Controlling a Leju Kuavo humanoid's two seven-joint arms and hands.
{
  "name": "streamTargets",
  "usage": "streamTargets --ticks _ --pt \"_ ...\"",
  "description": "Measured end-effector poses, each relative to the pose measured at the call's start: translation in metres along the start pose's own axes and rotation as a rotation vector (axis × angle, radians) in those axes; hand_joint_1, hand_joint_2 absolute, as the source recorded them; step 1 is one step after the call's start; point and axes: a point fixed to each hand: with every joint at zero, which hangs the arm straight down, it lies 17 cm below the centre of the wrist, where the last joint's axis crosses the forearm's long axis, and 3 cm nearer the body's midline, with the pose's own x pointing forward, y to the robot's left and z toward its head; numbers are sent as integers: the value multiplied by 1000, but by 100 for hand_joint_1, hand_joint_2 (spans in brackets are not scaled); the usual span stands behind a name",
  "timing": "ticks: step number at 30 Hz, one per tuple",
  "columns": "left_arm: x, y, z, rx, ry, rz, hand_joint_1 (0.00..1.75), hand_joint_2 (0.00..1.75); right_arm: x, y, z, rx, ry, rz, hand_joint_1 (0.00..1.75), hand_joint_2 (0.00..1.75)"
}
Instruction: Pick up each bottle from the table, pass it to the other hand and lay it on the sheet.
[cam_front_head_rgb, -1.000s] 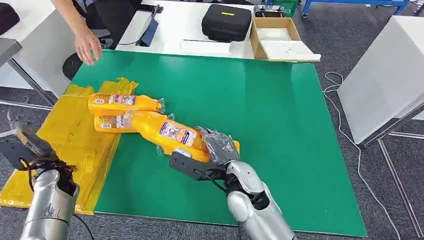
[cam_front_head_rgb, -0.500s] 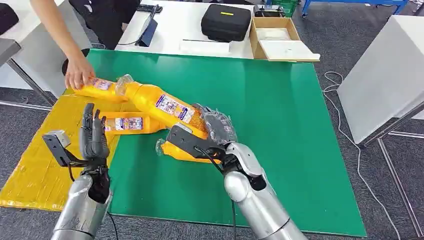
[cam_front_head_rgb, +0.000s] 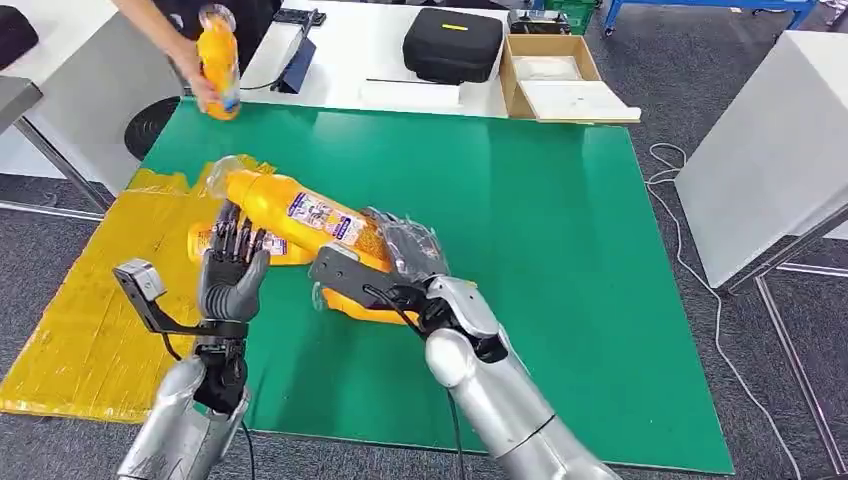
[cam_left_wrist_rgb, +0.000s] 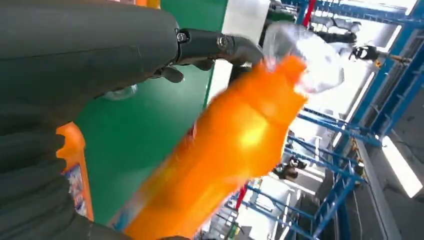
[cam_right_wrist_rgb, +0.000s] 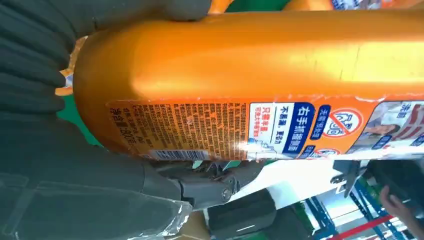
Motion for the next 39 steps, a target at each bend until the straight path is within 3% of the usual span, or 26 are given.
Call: streamTargets --ticks 11,19,39 --pt "9 5 -4 16 -21 35 0 175 40 28 -1 54 -82 38 175 175" --pt "6 8 -4 -3 24 166 0 175 69 57 6 96 -124 90 175 175" --pt "0 -2 0 -35 124 376 0 175 70 84 12 139 -120 132 175 175"
